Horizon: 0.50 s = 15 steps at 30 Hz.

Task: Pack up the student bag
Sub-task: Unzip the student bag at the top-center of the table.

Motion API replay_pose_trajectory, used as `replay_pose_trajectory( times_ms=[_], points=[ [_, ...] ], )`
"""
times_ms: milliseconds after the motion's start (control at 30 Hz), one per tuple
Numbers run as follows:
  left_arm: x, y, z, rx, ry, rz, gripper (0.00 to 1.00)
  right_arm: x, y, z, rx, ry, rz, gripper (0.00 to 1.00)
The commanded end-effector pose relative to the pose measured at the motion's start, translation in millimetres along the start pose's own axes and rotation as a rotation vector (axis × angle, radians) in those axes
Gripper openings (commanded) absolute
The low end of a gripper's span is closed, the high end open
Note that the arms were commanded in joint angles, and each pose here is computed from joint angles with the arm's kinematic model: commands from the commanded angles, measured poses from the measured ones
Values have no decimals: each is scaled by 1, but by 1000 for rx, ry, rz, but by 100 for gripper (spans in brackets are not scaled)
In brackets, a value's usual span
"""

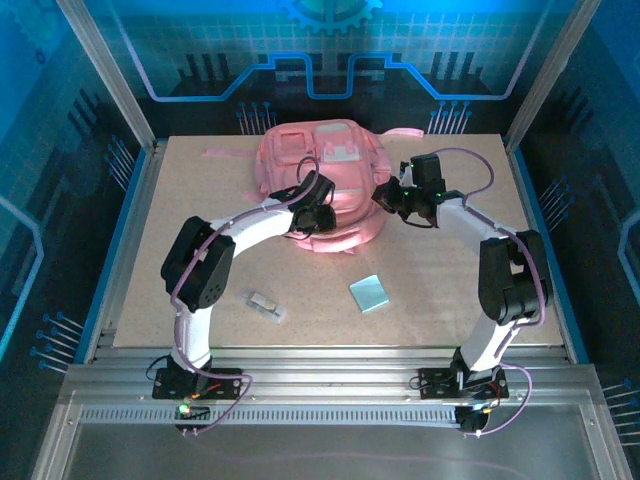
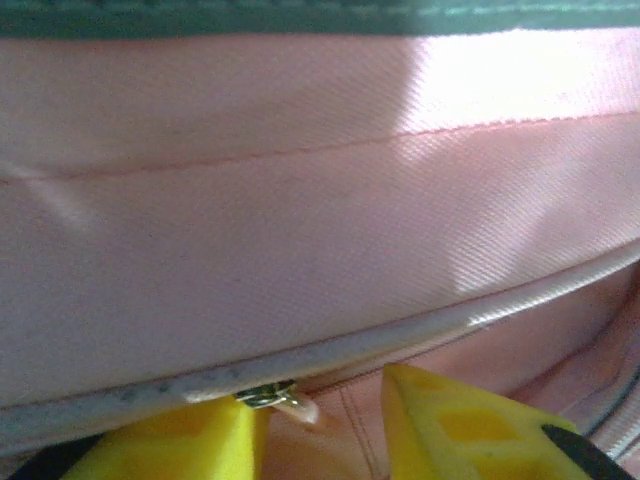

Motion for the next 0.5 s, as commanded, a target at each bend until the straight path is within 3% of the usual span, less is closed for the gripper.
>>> replay_pose_trajectory(
  times_ms=[0, 67, 100, 267, 333, 467],
  points=[
    [-16, -12, 17, -5, 92, 32, 35, -6, -2, 3, 20, 14, 15, 4],
    [-21, -19, 23, -13, 125, 56, 36, -6, -1, 4, 23, 19, 15, 5],
    [-25, -22, 26, -13, 131, 61, 32, -5, -1, 5, 24, 22, 12, 5],
    [-26, -22, 23, -15, 113, 55, 0, -6, -2, 9, 40, 25, 16, 7],
    [-18, -16, 17, -28, 94, 39, 0, -9, -2, 9, 42, 12, 23, 14],
    [3, -9, -2, -66, 0, -6, 0, -21, -5, 9, 45, -12, 26, 41]
  ],
)
Point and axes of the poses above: each hand's point on the last joint's axis, 136 mm out from that joint toward the fingers, its own x axis back along the fingers, its own z axis along the line the jaws close on, y = z × x, the point moved 3 cm from there along x, back along the fingers, and after that the axes turned 13 degrees about -x, right-handed, at the moved point
